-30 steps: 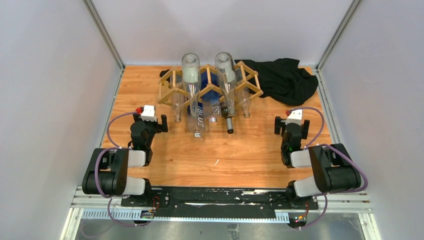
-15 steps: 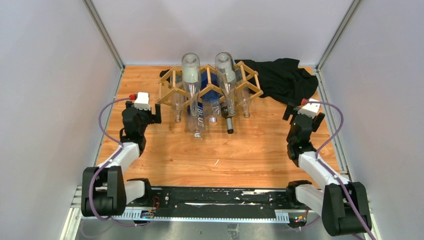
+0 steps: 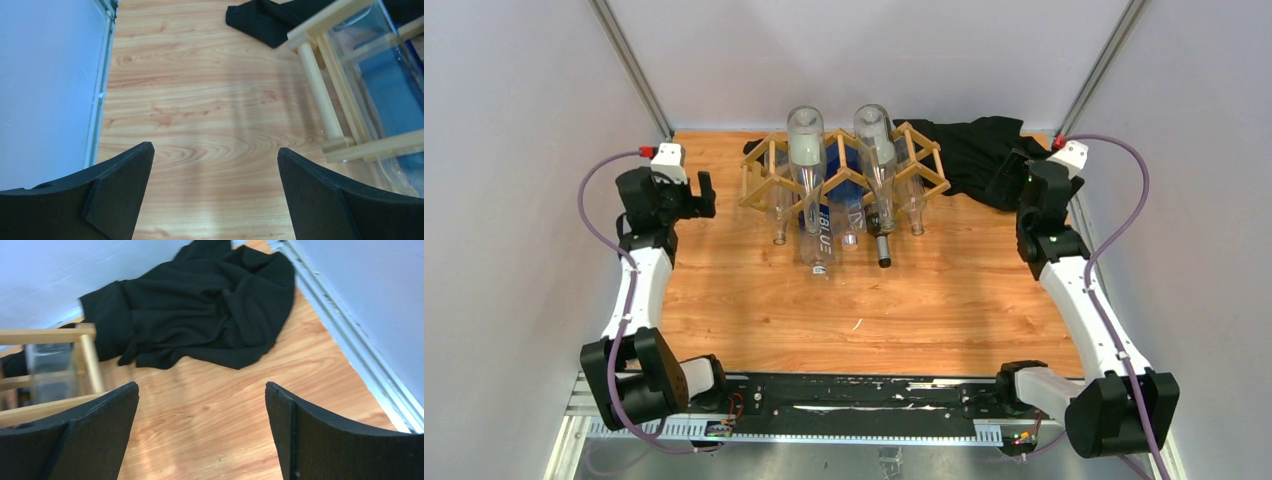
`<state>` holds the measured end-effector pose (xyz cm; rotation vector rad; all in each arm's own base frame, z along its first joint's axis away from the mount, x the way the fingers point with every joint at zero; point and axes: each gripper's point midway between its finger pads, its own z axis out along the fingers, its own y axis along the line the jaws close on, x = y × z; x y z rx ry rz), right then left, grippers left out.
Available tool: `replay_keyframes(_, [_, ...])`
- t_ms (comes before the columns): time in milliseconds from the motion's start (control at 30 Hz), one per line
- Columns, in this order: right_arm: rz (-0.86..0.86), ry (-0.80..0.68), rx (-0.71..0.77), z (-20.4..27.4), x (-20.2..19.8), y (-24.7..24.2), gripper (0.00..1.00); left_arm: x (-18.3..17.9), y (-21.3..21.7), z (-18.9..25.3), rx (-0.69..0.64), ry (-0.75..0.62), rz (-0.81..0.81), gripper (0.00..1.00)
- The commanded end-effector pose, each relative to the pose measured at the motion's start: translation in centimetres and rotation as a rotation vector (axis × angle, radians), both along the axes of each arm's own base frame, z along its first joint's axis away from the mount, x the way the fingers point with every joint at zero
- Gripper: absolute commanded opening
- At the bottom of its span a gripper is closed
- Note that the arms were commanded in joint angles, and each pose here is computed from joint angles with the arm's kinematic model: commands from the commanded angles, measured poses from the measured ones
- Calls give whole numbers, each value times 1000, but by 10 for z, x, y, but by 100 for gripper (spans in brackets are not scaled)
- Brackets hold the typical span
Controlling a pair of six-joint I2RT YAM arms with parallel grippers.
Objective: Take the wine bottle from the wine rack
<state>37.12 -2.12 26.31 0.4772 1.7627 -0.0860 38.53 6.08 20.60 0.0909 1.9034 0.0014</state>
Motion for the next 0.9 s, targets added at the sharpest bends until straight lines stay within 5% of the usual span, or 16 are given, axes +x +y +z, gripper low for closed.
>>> replay_keyframes(0, [206,94,79,10,-2,42,100,-7,-8,3,-22,89,-66,100])
replay_keyframes(467, [564,197,-88,61,1,244,100,-3,-15,34,-43,98,-117,100])
replay_keyframes(867, [771,303,-141,28,-8,383,100,-8,-30,28,-91,145,-192,100])
